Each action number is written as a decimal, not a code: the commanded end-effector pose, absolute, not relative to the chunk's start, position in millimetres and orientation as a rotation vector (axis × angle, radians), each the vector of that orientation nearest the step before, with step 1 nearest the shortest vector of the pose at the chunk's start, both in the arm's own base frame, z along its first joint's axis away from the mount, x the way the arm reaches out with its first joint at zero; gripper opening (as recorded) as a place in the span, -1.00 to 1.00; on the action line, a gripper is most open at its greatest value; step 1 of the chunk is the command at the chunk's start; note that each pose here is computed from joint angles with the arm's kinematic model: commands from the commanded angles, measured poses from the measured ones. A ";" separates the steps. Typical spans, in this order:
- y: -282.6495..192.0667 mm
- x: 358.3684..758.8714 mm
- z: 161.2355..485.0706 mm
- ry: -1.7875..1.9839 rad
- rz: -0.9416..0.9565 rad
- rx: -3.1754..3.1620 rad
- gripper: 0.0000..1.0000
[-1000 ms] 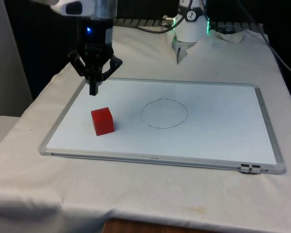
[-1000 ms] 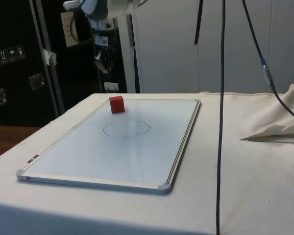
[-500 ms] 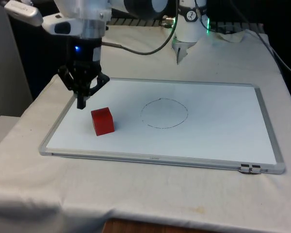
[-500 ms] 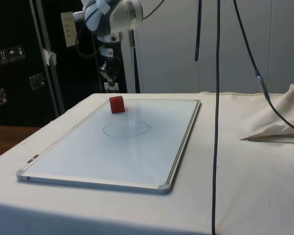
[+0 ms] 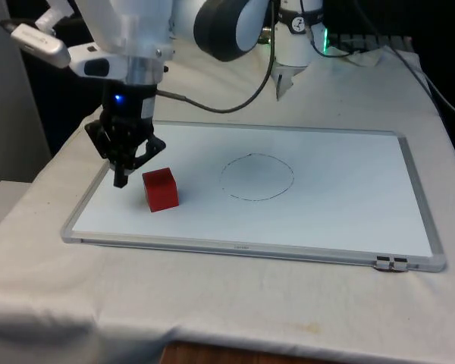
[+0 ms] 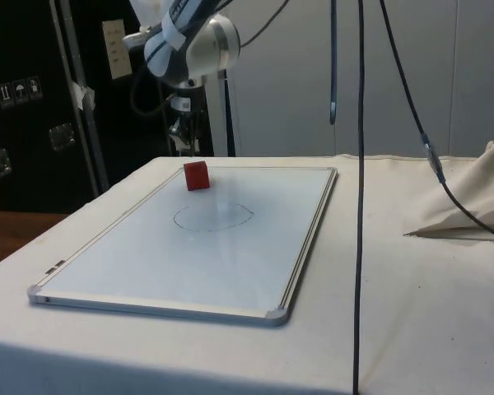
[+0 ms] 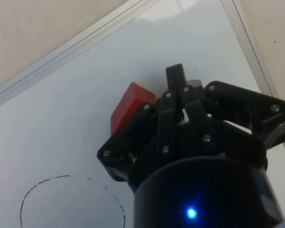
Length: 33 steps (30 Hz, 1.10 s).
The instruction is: Push the cube into the marked area.
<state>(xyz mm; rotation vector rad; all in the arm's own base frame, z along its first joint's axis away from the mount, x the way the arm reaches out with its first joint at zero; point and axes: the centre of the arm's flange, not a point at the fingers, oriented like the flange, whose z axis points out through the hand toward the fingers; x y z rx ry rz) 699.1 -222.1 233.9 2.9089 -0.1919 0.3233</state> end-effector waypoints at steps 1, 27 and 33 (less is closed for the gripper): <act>-221.3 699.7 227.8 -0.202 0.319 2.904 -1.00; -177.7 683.4 229.3 -0.177 0.174 2.962 -1.00; -167.8 685.0 229.2 -0.142 0.139 2.990 -1.00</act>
